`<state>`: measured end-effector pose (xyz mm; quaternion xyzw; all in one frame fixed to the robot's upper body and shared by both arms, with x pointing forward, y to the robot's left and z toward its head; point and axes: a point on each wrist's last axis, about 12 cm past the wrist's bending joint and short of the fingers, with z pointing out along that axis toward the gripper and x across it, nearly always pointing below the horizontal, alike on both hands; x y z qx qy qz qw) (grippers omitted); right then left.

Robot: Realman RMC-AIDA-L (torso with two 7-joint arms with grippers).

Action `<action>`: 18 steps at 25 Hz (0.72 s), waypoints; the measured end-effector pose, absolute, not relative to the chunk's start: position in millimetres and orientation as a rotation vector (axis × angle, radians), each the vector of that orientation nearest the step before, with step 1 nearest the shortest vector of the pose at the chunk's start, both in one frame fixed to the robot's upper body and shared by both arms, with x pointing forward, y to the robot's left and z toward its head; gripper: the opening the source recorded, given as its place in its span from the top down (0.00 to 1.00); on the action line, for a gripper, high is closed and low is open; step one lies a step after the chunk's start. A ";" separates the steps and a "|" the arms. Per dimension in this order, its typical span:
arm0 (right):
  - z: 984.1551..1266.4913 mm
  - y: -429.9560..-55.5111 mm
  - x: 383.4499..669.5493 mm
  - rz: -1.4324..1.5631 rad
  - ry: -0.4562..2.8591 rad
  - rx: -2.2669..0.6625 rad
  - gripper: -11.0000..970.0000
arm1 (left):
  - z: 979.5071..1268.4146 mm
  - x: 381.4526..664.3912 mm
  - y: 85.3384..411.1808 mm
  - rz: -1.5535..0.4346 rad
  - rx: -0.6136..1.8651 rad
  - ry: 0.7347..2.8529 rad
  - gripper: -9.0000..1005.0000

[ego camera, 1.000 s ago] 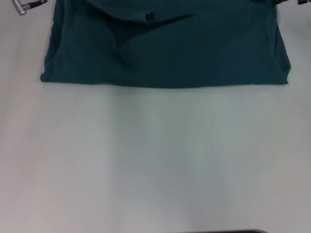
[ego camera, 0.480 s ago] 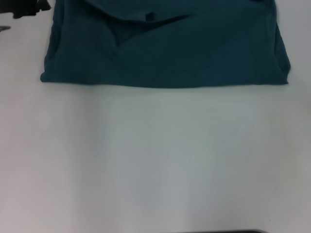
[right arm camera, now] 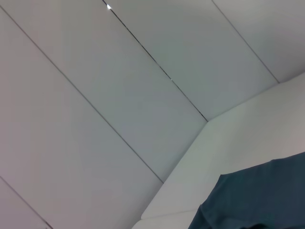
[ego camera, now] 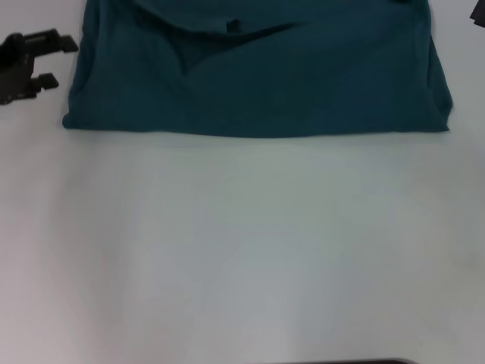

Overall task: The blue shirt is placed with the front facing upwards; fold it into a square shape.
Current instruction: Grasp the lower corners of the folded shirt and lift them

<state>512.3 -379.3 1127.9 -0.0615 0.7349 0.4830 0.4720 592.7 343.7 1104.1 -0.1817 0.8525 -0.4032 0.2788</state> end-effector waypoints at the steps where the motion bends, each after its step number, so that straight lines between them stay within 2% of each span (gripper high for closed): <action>1: 1128.3 -379.0 513.8 1.181 1.799 -0.152 0.16 | 1100.2 591.4 344.1 -1.078 -0.501 2.290 0.17; 6: 1129.8 -375.9 519.1 1.178 1.797 -0.160 0.16 | 1079.1 587.8 339.1 -1.038 -0.572 2.299 0.17; 18: 1127.6 -375.9 516.7 1.188 1.797 -0.136 0.16 | 1067.7 591.5 329.0 -0.961 -0.521 2.369 0.17</action>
